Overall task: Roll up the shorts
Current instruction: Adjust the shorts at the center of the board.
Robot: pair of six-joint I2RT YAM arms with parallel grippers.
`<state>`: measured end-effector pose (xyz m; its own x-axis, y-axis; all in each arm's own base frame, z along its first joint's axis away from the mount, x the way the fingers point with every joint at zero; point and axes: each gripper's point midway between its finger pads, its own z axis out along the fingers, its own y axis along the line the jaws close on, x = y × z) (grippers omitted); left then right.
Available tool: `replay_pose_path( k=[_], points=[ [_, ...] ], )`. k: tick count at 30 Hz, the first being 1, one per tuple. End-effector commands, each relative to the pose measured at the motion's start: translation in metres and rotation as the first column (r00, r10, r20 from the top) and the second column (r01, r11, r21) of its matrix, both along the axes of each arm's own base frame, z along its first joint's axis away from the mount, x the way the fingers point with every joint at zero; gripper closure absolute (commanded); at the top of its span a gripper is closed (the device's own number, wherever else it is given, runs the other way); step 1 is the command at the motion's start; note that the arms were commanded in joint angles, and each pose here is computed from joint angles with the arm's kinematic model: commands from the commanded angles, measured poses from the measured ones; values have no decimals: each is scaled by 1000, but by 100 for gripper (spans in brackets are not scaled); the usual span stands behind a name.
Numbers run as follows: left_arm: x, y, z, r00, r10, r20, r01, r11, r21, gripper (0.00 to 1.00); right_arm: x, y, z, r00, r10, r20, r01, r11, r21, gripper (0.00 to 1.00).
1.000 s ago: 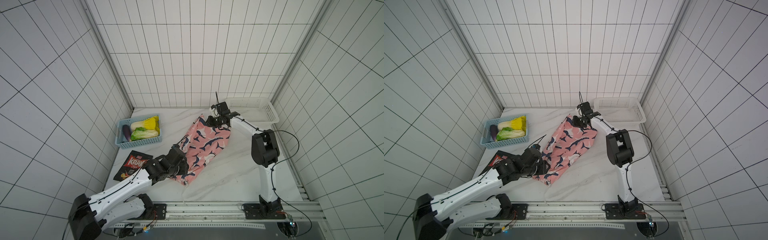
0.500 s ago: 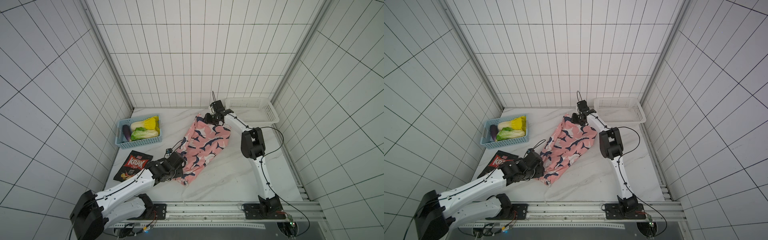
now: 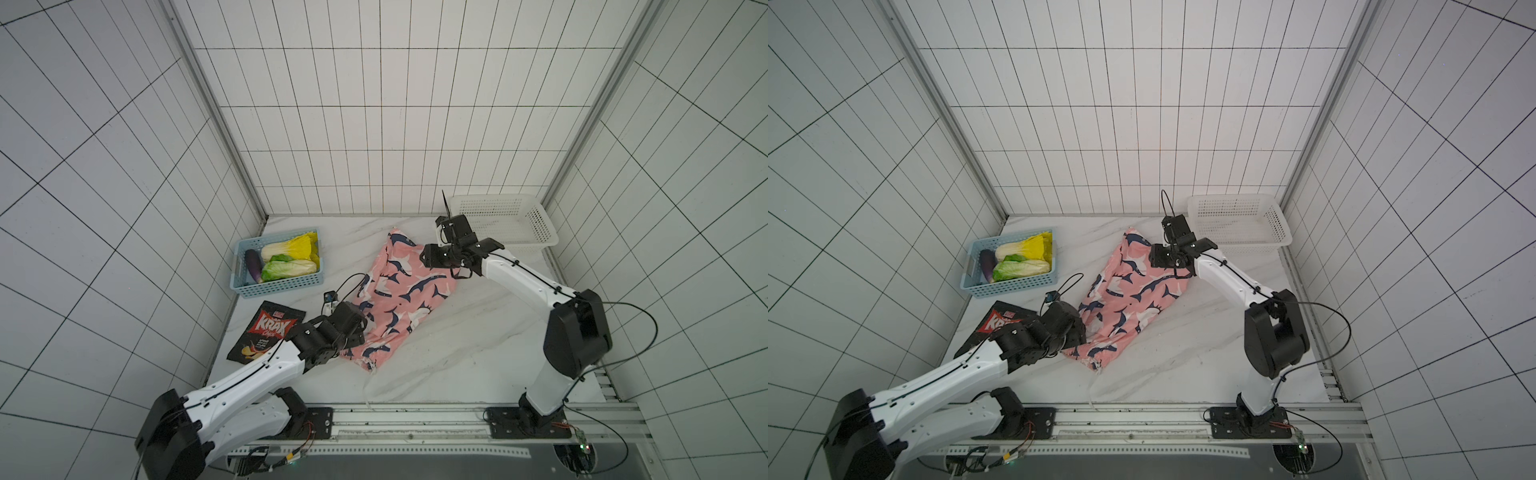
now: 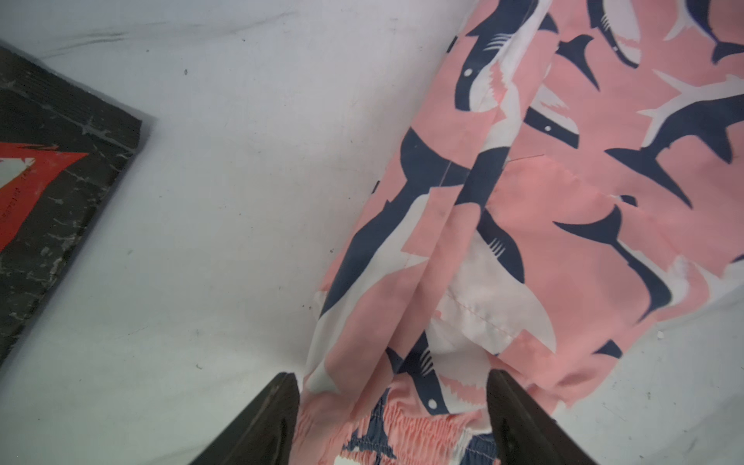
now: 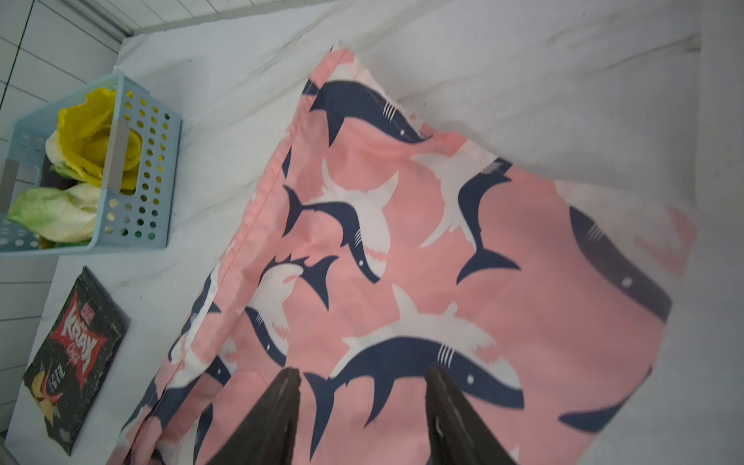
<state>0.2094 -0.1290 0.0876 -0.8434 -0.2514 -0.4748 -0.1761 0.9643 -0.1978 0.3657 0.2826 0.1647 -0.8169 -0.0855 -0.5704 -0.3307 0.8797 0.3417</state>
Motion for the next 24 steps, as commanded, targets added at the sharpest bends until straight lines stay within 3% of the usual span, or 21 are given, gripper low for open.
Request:
replay_pose_path(
  k=[1,7,11,19,24],
  points=[
    [-2,4,-22,997,39,-67,-36,999,38,27,-31,-18,-66,992,-56,-117,48,996,-72,49],
    [-9,6,-50,984,67,-163,-55,995,80,41,-55,-41,-119,972,-125,-200,97,984,-147,54],
    [-17,4,-57,980,64,-186,-55,997,51,43,-55,-40,-133,967,-130,-218,99,984,-148,55],
    [-17,-13,-62,982,-15,-187,9,999,-36,44,11,-31,-143,962,-196,-192,162,970,-181,55],
    [7,-37,-53,992,-45,-118,35,995,-90,45,60,-33,-138,965,-230,-123,203,959,-197,55]
  ],
)
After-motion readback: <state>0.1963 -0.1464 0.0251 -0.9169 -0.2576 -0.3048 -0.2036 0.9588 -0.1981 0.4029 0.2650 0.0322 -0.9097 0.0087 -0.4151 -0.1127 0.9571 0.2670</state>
